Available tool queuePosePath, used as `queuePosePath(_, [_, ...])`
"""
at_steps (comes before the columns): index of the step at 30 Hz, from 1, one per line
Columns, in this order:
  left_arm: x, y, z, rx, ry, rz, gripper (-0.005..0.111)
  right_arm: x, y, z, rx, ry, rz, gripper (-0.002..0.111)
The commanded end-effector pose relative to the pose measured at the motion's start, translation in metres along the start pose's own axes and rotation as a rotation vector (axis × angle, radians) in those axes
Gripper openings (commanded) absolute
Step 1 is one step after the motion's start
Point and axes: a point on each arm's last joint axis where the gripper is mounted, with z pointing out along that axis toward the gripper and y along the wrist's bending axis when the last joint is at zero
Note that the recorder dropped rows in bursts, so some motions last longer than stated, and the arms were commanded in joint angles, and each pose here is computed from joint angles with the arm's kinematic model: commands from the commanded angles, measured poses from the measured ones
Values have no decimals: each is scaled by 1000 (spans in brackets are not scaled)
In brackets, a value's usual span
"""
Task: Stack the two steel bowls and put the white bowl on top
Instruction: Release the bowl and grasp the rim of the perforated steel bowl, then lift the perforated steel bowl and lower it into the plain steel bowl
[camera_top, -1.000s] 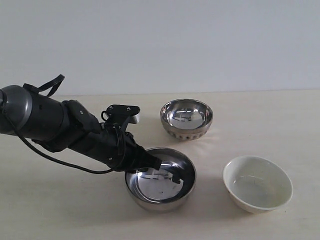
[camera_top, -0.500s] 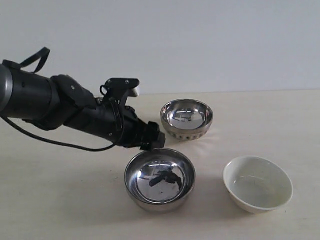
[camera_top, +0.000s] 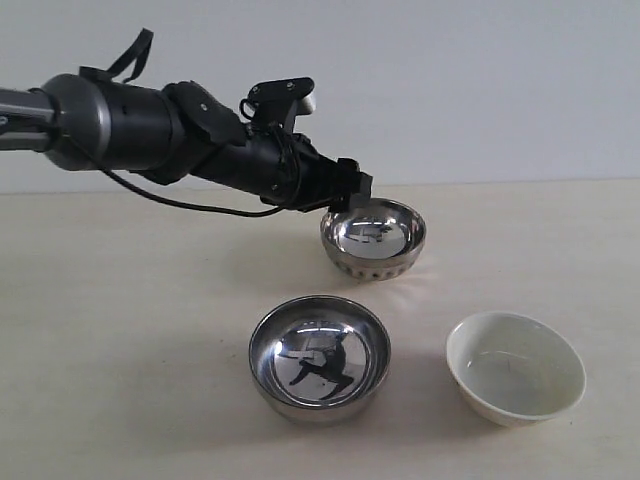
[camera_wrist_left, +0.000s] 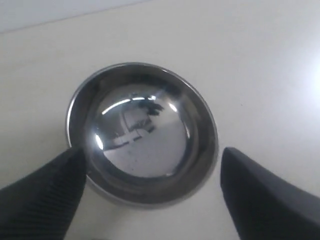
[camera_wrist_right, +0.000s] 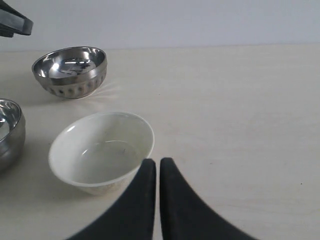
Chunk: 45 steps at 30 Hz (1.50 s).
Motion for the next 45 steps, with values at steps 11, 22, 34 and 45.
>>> queuePosePath(11, [1, 53, 68, 15, 161, -84, 70, -1, 0, -1, 0, -12, -4, 0])
queuePosePath(22, [14, 59, 85, 14, 188, -91, 44, -1, 0, -1, 0, -12, -4, 0])
queuePosePath(34, [-17, 51, 62, 21, 68, -93, 4, -1, 0, -1, 0, -12, -4, 0])
queuePosePath(45, [-65, 21, -11, 61, 77, 30, 4, -1, 0, -1, 0, -12, -4, 0])
